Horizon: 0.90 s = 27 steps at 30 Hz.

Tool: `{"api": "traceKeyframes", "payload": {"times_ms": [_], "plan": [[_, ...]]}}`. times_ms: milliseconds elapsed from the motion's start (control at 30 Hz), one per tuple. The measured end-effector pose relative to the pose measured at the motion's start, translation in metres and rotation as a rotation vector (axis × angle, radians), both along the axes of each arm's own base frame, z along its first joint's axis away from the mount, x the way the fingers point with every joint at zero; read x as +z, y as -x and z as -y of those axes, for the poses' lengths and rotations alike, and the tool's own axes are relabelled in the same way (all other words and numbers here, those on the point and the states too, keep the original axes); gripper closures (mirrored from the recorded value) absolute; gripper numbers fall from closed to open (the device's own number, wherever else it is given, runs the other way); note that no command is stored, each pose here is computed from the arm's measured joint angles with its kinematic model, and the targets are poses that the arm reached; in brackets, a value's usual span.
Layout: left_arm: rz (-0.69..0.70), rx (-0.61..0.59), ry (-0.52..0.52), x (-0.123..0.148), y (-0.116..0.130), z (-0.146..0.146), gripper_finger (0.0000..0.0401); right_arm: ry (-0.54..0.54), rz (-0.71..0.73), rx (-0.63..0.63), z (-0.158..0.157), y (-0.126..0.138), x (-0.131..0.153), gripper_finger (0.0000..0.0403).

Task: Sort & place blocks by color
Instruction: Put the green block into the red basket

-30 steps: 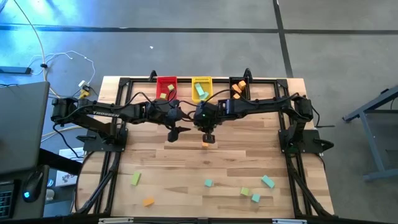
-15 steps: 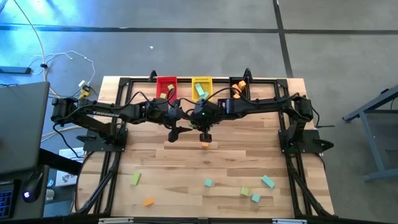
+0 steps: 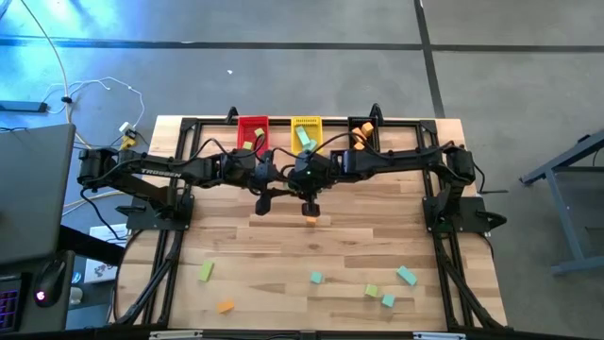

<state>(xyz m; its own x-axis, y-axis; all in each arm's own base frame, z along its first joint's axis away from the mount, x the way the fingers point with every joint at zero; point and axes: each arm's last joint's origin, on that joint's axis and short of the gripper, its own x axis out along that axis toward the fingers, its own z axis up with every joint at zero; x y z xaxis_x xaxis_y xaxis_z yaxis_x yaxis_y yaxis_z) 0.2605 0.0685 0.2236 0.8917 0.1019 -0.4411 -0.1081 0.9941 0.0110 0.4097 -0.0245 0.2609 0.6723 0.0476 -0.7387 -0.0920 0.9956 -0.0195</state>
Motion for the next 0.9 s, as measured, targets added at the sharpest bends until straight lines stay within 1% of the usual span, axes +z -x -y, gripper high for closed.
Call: {"api": "traceKeyframes", "payload": {"times_ms": [100,133,267,433,533,633,800,900], "plan": [[-0.002,-0.008,-0.009,0.0,0.0,0.0,0.0297,0.003,-0.004,0.003,0.0,0.0,0.0,0.0362],[-0.004,-0.009,-0.011,0.0,0.0,0.0,0.03,0.003,-0.005,0.003,0.0,0.0,0.0,0.0358],[-0.029,-0.008,-0.014,-0.002,0.001,0.0,0.03,0.024,-0.013,-0.015,-0.001,0.001,-0.001,0.0338],[-0.113,0.012,-0.03,-0.009,0.005,0.0,0.0293,0.04,-0.06,-0.037,-0.001,0.004,-0.004,0.0301],[-0.181,0.087,-0.079,-0.013,0.008,-0.002,0.0291,0.046,-0.118,-0.098,-0.001,0.008,-0.007,0.0279],[-0.258,0.193,-0.16,-0.016,0.013,-0.007,0.0294,0.008,-0.191,-0.137,-0.002,0.014,-0.011,0.0267],[-0.376,0.402,-0.308,-0.019,0.024,-0.027,0.0292,-0.056,-0.286,-0.203,-0.003,0.022,-0.015,0.0264],[-0.435,0.507,-0.353,-0.02,0.033,-0.044,0.0293,-0.079,-0.346,-0.235,-0.005,0.027,-0.018,0.0263]]}}
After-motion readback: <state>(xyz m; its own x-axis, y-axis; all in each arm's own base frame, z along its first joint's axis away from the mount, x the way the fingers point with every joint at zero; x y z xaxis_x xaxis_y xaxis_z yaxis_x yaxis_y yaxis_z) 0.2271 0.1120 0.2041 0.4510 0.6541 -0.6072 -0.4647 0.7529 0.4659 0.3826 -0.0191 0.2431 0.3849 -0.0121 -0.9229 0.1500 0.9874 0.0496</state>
